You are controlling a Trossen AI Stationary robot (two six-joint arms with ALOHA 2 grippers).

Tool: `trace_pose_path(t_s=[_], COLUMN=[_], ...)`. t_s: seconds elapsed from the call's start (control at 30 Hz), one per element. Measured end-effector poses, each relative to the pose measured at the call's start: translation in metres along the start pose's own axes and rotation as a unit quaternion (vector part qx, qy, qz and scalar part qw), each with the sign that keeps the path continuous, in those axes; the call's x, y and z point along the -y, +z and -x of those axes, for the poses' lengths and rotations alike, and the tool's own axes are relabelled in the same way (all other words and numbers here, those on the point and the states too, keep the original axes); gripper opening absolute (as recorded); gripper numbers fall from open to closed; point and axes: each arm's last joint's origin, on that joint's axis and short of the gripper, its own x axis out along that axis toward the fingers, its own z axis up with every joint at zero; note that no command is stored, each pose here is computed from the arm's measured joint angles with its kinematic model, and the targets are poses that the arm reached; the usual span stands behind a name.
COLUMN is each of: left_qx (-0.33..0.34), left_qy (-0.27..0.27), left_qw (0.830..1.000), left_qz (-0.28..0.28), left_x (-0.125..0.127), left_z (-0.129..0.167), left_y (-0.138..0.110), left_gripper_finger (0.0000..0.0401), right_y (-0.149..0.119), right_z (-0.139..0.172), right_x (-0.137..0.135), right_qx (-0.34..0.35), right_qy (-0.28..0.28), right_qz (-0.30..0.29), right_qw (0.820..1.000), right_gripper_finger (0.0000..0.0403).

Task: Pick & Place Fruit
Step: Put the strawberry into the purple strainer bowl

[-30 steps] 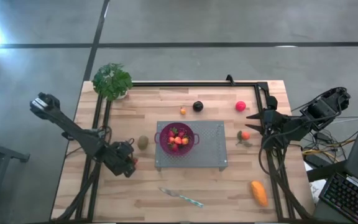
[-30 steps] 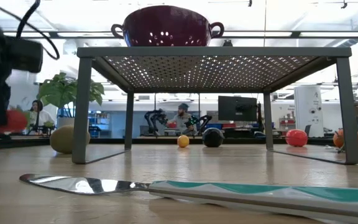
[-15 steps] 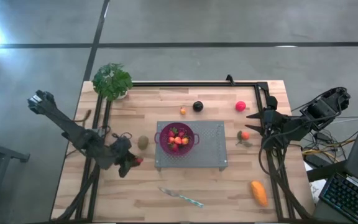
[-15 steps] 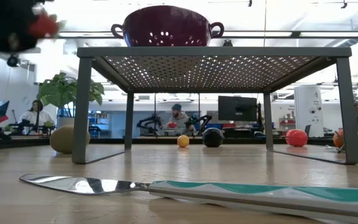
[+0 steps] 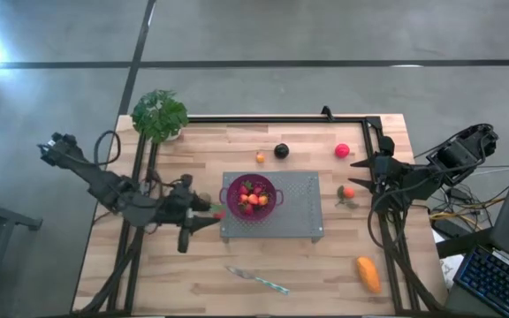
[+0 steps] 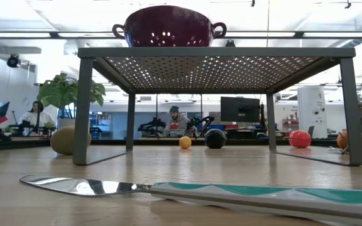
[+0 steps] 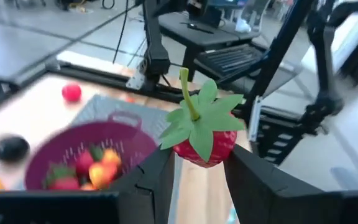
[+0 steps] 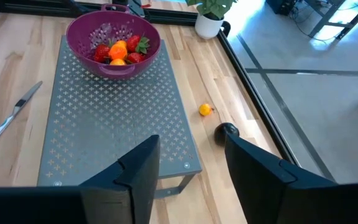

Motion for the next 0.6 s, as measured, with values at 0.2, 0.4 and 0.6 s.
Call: trace_pose_path(t_s=[0.2,0.4,0.6], left_qx=[-0.036,-0.138,-0.244], left_qy=[0.032,0.075,0.137], left_qw=[0.996,0.983,0.954], left_qz=[-0.075,-0.094,-0.104], left_x=[0.003,-0.015,-0.037], left_z=[-0.038,-0.086,-0.122], left_y=[0.032,0.046,0.038], left_gripper_finger=[0.0135,0.0135,0.0135], right_y=[0.0,0.0,-0.001], right_z=[0.0,0.0,0.0], right_x=[0.0,0.0,0.0], right_qx=[0.0,0.0,-0.003], right_qy=[0.0,0.0,-0.001], right_qz=[0.0,0.0,0.003], right_qw=[1.0,1.0,1.0], right_gripper_finger=[0.0176,0.0157,0.0138])
